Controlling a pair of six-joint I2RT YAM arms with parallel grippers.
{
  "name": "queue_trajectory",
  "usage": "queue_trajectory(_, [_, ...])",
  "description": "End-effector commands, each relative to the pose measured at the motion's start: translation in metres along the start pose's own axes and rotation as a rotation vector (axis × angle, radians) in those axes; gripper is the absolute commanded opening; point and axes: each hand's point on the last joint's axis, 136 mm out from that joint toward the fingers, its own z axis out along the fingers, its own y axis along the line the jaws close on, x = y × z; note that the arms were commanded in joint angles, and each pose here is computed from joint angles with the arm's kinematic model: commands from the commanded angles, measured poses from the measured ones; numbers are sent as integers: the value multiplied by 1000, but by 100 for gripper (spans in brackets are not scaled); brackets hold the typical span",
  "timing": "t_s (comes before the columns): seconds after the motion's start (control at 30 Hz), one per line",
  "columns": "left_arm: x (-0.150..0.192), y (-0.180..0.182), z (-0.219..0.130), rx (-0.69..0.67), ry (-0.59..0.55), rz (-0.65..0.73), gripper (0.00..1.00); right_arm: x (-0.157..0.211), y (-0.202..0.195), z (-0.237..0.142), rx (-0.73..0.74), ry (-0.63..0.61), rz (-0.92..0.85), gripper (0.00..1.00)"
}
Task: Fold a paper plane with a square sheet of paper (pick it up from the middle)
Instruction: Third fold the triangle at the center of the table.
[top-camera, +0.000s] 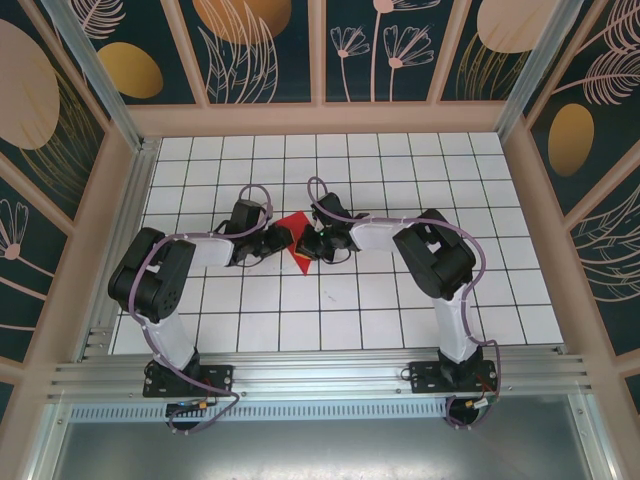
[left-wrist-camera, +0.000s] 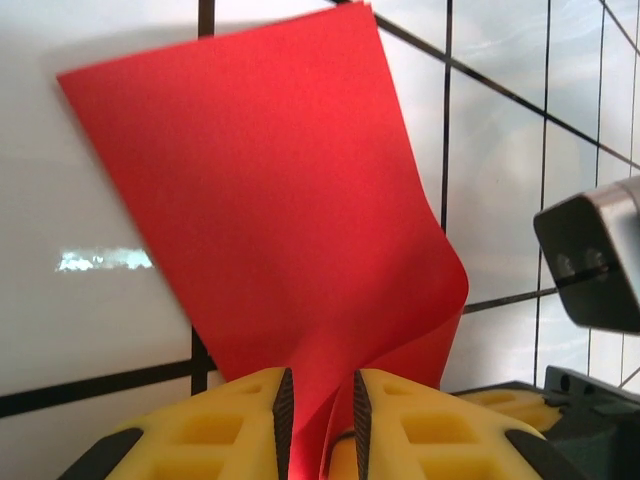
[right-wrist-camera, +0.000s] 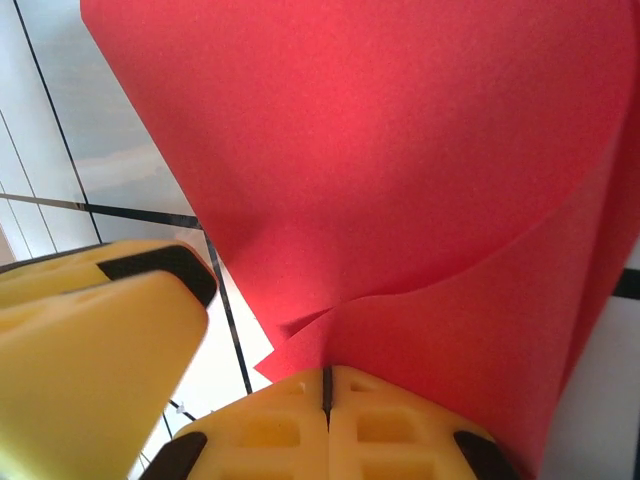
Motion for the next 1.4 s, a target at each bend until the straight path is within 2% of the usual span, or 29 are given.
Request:
queue_trajectory(0.0, [1, -5, -5, 30, 8, 12, 26, 4, -15, 9, 24, 19, 13, 4])
queue_trajectory(0.17, [9, -5, -6, 44, 40, 23, 26, 4, -16, 10, 25, 22, 13, 1])
queue_trajectory(0.43, [19, 9, -6, -9, 71, 35, 23, 4, -15, 9, 24, 20, 15, 0])
queue_trajectory(0.8, [23, 6, -5, 13, 95, 53, 21, 3, -15, 10, 24, 23, 15, 0])
queue_trajectory(1.1, [25, 3, -1, 39, 108, 54, 16, 4, -14, 10, 19, 26, 16, 0])
queue_trajectory(1.37, [26, 18, 3, -23, 103, 42, 10, 4, -8, 7, 1, 26, 8, 0])
